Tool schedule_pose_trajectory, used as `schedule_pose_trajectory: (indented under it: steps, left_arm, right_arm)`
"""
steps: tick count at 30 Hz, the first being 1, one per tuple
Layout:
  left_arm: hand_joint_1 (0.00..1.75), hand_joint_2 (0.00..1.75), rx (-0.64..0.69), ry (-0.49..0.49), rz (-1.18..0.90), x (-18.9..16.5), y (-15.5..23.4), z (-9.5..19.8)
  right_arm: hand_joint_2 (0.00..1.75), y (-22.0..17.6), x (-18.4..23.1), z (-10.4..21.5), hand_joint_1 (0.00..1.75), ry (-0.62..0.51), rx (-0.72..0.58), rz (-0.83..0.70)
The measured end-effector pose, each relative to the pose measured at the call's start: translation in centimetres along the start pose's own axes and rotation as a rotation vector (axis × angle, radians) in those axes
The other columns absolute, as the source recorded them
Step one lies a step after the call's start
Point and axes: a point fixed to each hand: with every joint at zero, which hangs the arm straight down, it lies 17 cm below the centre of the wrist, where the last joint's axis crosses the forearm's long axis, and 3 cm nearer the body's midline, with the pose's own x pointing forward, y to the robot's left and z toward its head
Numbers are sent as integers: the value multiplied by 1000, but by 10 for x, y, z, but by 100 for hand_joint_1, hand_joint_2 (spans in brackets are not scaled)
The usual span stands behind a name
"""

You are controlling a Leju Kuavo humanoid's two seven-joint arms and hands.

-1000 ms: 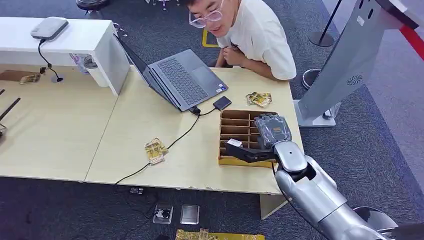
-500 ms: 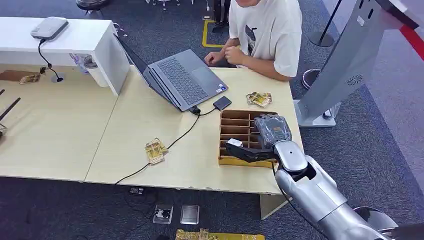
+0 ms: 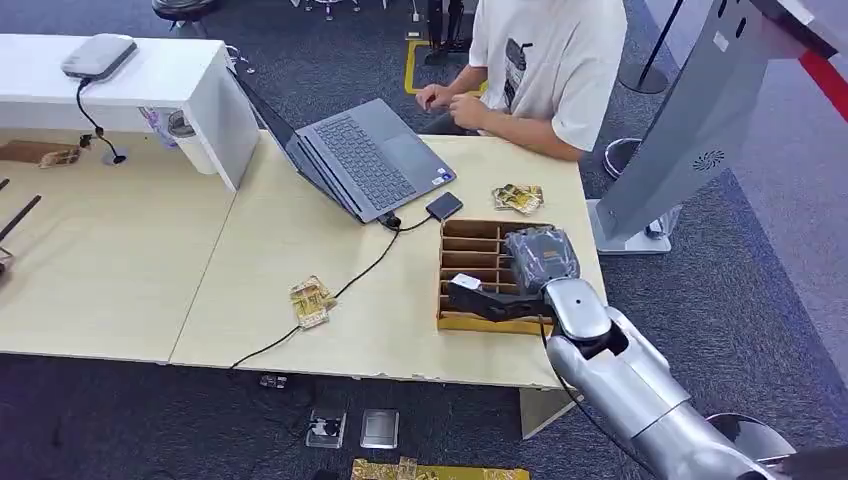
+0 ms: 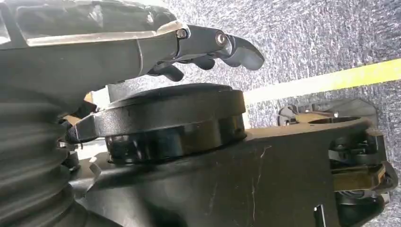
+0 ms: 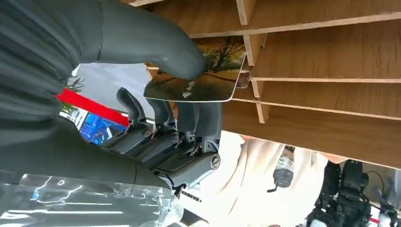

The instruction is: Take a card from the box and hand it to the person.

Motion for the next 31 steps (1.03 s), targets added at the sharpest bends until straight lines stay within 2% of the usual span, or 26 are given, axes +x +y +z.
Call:
schedule_pose_trajectory:
  steps: [7, 14, 21, 23, 31]
  left_arm:
    - [0, 175, 4, -7, 4, 1, 1, 0]
    - [0, 175, 8, -15, 5, 2, 1, 0]
    - [0, 175, 9, -19, -1, 2, 1, 0]
    - [0, 175, 8, -22, -8, 2, 1, 0]
    - [0, 175, -4, -29, -44, 5, -1, 0]
  right_arm:
    - [175, -11, 4, -4, 150, -4, -43, -21]
    - [175, -51, 3, -7, 175, 13, -197, -53]
    - [175, -92, -1, -4, 173, 34, -324, -89]
    - [175, -101, -3, -2, 161, 37, -352, -95]
    - [175, -120, -12, 1, 164, 59, -407, -94]
